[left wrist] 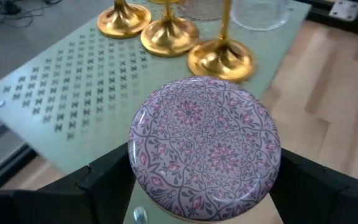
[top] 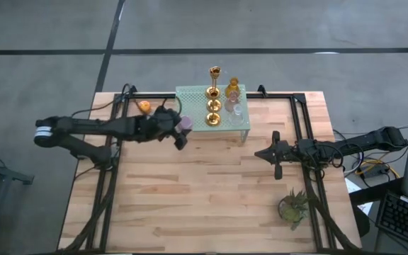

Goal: Pick & Place candle stick holders
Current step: Put the purple scented candle on the shelf

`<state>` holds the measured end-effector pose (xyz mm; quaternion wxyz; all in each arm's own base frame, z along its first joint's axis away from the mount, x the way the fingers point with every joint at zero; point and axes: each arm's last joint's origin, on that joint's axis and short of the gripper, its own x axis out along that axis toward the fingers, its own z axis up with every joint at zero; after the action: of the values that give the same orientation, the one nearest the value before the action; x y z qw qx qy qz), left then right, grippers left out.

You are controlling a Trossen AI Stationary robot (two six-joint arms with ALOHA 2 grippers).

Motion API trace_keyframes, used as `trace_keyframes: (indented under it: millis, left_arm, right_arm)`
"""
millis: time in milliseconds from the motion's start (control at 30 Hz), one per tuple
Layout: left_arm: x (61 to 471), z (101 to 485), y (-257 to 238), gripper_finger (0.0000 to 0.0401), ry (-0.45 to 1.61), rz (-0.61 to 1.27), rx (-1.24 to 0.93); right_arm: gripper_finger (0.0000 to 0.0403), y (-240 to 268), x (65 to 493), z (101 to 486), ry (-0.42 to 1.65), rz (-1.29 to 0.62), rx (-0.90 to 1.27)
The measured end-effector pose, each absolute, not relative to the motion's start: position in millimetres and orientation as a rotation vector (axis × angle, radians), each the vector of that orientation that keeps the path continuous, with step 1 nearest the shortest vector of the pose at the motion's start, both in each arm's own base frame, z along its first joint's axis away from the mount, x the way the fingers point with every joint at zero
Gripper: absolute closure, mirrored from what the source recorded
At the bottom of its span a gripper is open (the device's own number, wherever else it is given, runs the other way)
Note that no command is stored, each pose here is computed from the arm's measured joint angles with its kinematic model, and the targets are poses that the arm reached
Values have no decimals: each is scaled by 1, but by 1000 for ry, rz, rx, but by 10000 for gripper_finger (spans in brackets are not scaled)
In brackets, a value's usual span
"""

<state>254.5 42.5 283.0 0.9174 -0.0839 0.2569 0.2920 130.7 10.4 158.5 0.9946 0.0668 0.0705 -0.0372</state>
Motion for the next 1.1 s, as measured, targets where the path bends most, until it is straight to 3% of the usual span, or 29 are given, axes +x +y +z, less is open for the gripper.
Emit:
trace_keyframes:
  millis: [533, 1100]
  left_arm:
    - [309, 268, 75, 84, 625, 618, -165]
    - [303, 271, 75, 57, 631, 649, -157]
  right_arm:
    - [394, 10, 131, 158, 141, -75, 134]
    - [394, 10, 131, 158, 141, -75, 134]
